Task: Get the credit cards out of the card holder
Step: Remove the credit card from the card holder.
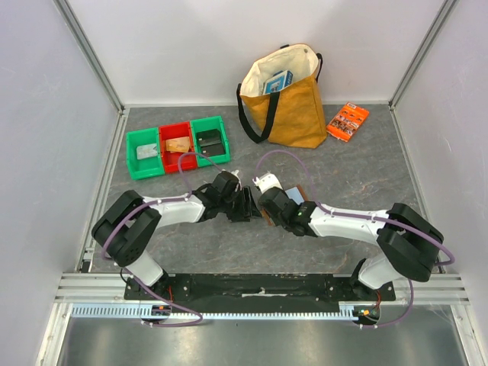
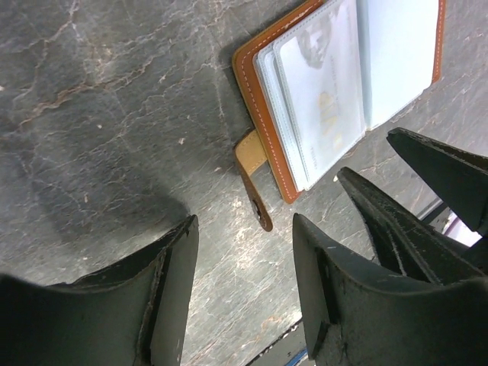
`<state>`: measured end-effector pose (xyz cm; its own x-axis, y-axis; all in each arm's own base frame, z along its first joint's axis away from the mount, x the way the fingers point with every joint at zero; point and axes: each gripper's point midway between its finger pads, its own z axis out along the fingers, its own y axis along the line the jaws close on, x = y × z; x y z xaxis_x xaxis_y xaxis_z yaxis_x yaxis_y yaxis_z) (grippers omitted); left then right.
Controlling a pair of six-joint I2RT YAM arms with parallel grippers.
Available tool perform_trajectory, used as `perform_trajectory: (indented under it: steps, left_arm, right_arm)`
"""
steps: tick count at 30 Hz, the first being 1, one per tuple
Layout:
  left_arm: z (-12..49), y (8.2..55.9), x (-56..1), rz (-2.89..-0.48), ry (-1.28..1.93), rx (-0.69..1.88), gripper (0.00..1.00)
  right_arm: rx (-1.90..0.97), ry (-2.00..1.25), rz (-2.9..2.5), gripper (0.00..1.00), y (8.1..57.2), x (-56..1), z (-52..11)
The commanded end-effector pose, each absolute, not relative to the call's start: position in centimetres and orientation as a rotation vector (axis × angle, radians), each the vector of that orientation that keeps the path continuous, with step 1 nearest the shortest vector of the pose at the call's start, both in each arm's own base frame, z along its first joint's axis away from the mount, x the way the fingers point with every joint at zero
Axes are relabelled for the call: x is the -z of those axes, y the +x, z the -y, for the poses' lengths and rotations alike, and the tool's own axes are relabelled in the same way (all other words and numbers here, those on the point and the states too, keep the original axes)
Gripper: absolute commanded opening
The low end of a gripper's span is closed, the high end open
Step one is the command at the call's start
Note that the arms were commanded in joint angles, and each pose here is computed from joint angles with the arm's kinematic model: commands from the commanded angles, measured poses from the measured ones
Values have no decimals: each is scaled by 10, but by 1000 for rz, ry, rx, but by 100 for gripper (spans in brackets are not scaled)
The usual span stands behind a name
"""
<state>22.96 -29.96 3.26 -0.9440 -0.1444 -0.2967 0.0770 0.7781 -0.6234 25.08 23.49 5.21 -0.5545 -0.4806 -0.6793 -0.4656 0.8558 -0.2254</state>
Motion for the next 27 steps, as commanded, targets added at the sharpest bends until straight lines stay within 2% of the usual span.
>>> perform_trajectory:
  steps: [1,5,9,11,14,27]
  left_arm:
    - [316,247,-46,-2583,-88,1006,55]
    - [319,250,-37,-2608,-101,992,35]
    - [317,248,-33,-2618,-109,982,14]
    - [315,247,-33,-2618,-112,973,7]
    - [311,246,-32,-2620,-120,958,3]
    - [309,243,-31,-2630,-111,956,2]
  right_arm:
    - [-46,-662,-2221,47,261,-58,-250]
    - [-67,-675,-2239,54,260,-52,-253]
    - [-61,-676,-2263,56,261,-44,-249]
    - [-65,-677,-2268,56,260,-42,-249]
    - [-68,-678,-2270,57,261,-41,-250]
    - [-60,-701,-2304,62,259,-34,-250]
